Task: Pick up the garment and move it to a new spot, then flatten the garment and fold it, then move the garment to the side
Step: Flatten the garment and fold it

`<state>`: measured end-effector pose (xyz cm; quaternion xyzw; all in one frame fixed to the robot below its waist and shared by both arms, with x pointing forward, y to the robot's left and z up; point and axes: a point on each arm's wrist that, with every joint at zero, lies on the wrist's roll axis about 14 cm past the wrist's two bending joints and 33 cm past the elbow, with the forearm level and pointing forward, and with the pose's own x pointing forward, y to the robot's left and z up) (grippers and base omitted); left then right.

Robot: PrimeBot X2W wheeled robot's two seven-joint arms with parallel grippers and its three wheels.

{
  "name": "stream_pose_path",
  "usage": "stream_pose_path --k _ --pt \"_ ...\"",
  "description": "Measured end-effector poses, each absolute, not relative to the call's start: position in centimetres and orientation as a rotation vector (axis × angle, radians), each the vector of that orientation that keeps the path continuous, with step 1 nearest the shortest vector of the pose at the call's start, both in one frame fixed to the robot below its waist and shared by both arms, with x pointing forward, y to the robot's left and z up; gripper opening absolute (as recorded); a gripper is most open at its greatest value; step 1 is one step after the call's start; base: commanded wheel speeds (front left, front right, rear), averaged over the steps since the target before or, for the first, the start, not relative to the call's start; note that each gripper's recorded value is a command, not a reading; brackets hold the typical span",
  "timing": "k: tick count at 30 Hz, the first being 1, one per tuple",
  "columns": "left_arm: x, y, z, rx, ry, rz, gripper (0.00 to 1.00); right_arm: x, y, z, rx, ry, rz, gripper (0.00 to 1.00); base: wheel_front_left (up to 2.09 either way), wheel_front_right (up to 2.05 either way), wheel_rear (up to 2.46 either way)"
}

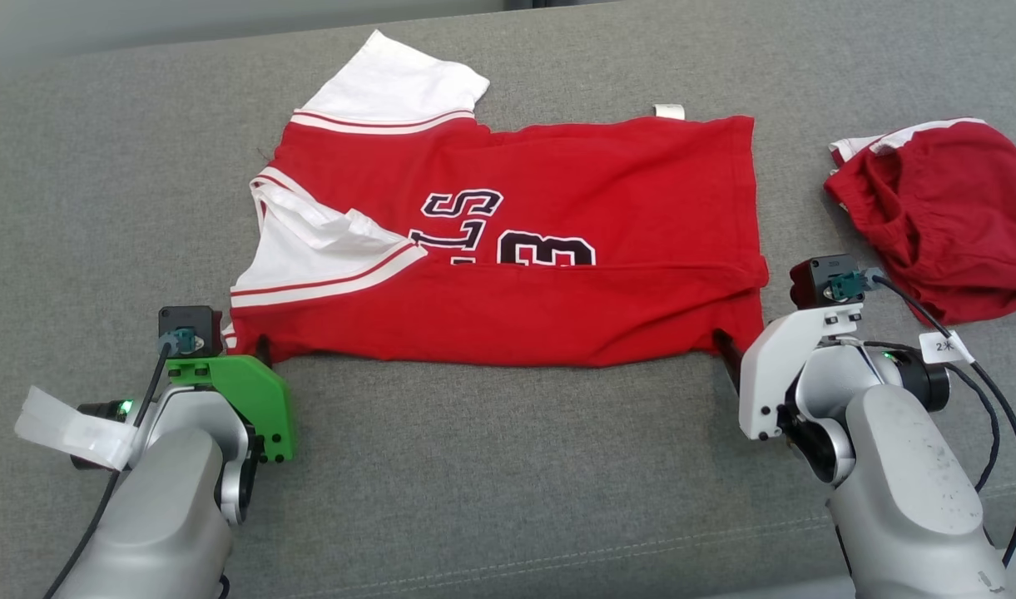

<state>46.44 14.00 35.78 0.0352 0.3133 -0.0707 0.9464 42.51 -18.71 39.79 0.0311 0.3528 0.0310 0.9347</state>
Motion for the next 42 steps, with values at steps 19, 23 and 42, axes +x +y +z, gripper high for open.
stream_pose_path --k 19,23,42 --pt "45.8 13.6 35.7 0.048 0.639 -0.147 0.00 42.2 -18.1 38.8 0.050 0.750 0.080 0.00 0.00 0.00 0.00" --pt "44.9 13.8 35.8 0.019 0.630 -0.132 0.00 41.3 -19.0 38.9 0.045 0.750 0.057 0.00 0.00 0.00 0.00" --pt "36.4 12.9 36.1 -0.090 0.633 -0.120 0.00 36.5 -21.3 39.9 0.048 0.808 0.016 0.00 0.00 0.00 0.00"
